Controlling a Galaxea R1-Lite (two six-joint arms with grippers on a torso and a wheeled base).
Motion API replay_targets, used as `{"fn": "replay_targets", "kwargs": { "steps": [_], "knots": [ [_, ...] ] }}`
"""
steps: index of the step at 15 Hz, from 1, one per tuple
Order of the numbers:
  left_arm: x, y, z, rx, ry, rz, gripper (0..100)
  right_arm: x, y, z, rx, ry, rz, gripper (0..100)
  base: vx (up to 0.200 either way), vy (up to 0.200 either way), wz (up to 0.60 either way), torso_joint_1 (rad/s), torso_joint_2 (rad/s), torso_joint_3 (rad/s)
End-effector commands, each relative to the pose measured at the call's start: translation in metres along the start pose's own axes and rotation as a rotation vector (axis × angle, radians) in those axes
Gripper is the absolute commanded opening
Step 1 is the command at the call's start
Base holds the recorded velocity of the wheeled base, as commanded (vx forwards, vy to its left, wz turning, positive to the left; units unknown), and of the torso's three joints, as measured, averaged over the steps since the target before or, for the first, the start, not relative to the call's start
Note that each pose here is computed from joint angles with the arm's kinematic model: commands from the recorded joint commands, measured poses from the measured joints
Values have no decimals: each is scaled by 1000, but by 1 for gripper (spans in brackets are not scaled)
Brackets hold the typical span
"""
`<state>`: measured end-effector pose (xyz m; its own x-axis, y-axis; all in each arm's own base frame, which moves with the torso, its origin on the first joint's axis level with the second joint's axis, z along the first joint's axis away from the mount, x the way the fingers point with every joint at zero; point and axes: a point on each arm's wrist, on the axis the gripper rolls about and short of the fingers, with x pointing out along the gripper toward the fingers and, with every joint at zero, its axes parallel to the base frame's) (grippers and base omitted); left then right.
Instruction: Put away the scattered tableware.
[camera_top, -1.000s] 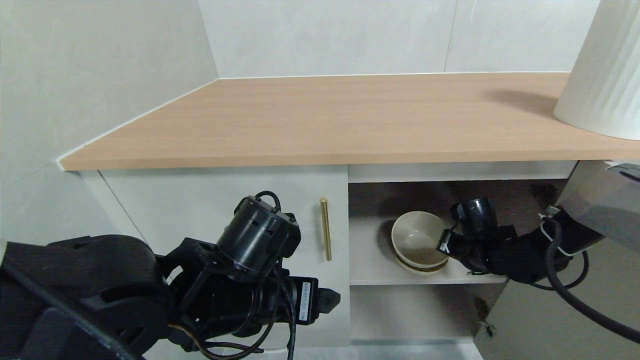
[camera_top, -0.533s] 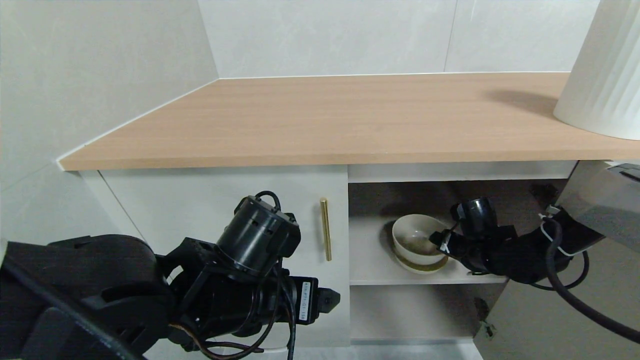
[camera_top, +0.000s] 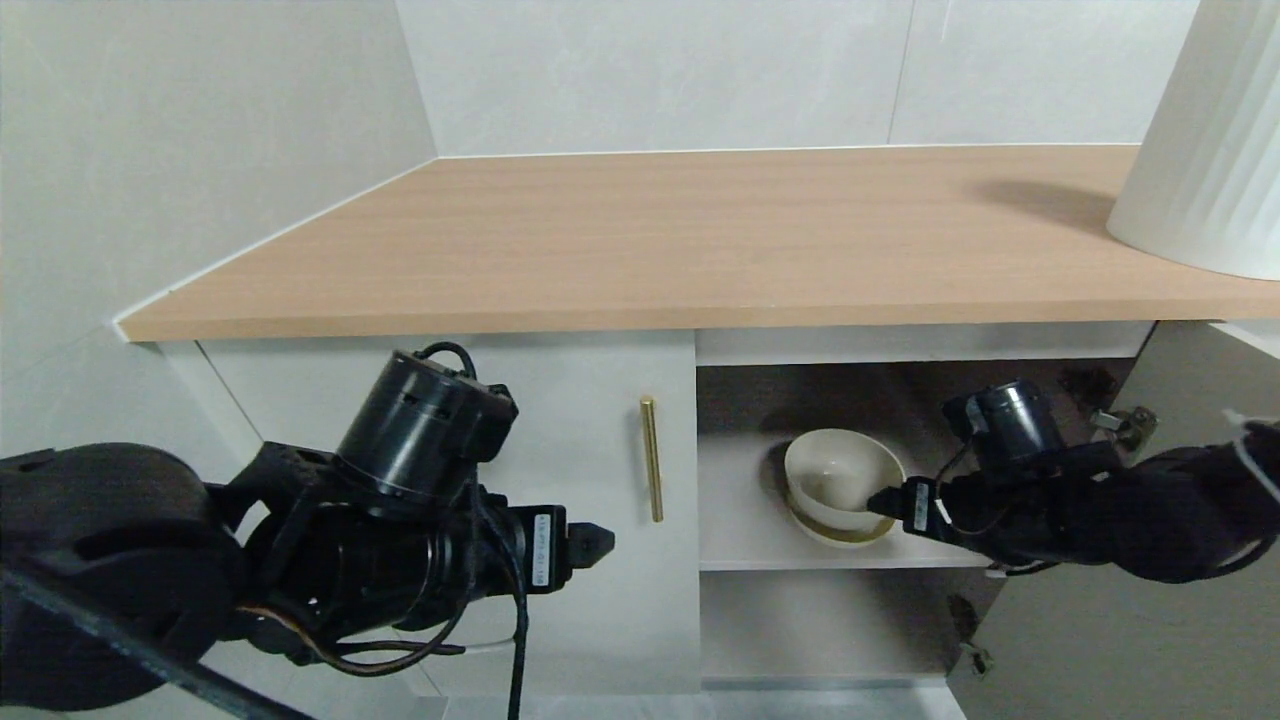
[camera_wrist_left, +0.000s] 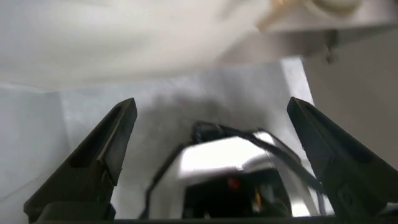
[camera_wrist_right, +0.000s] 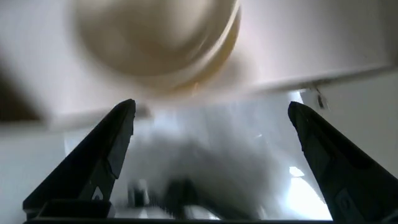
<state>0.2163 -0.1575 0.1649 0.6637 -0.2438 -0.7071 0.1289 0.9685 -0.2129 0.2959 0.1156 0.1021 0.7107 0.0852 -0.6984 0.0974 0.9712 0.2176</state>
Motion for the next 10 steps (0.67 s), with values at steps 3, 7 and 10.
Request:
{"fn": "replay_targets", "kwargs": {
  "steps": [3, 7, 10],
  "knots": [
    [-54, 44, -11, -26, -115, 35, 100, -146, -7, -20, -158, 55, 193, 100, 0, 0, 0, 0, 0, 0],
    [-60, 60, -18, 45, -118, 91, 100, -161, -22, -34, -156, 35, 193, 100, 0, 0, 0, 0, 0, 0],
    [-55, 58, -18, 65, -103, 95, 100, -153, -24, -38, -164, 43, 130, 100, 0, 0, 0, 0, 0, 0]
  ]
}}
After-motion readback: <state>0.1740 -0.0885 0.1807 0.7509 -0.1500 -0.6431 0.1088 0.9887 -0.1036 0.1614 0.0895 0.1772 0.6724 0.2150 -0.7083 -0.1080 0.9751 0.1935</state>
